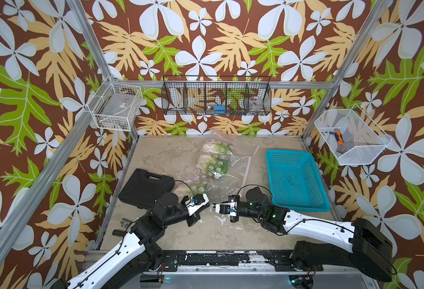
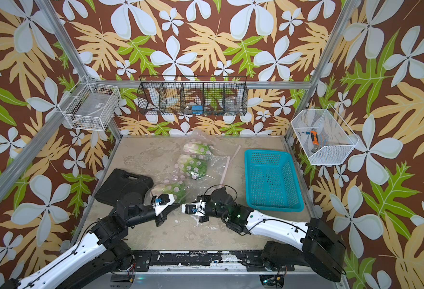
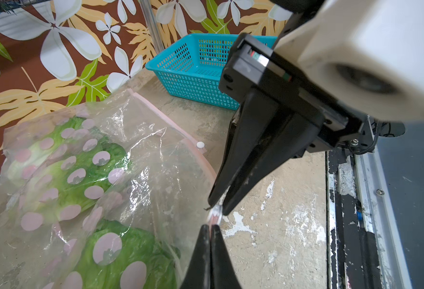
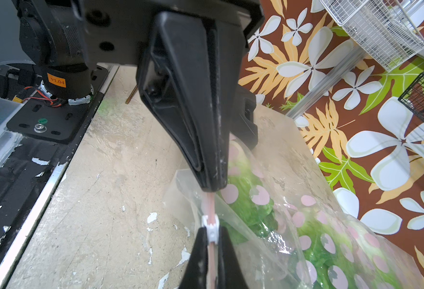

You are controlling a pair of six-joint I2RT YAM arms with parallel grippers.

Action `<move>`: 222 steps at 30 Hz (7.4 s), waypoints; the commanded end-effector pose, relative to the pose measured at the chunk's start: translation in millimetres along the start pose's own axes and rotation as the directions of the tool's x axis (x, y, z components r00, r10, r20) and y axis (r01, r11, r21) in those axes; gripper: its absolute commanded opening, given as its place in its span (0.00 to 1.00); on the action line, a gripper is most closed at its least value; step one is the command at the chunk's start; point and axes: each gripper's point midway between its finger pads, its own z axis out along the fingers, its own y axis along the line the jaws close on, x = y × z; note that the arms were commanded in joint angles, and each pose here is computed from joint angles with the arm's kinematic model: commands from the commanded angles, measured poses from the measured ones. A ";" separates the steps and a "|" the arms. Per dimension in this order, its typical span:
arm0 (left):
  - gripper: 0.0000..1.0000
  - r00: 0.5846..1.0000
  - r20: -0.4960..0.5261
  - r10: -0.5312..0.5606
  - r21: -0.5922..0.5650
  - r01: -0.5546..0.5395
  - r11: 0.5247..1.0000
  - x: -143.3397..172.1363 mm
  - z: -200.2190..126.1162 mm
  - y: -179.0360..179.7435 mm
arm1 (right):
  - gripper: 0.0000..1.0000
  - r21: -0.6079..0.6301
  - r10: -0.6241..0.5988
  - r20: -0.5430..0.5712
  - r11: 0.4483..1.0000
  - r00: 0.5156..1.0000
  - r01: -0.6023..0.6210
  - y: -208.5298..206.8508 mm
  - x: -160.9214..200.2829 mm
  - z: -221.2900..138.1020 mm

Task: Open the zip-top bag and take out the chinese cabbages
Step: Unzip the zipper on the zipper food storage bag, then pick up the Chinese cabbage from the zipper food storage bag.

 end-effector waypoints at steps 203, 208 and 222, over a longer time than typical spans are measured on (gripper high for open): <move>0.00 0.745 -0.309 -0.592 -0.660 0.280 0.697 51.4 80.6 8.3 | 0.48 0.359 0.832 0.389 0.259 0.396 -0.897 -104.0 10.3 -193.5; 0.00 0.763 -0.137 -0.631 -0.630 0.425 0.651 28.4 70.3 13.8 | 0.33 0.091 0.919 0.353 0.151 0.174 -0.984 -85.7 10.4 -152.8; 0.00 0.745 0.052 -0.665 -0.509 0.593 0.624 -3.2 54.7 16.3 | 0.25 -0.063 0.971 0.212 0.129 0.113 -0.990 -38.6 -5.0 -75.3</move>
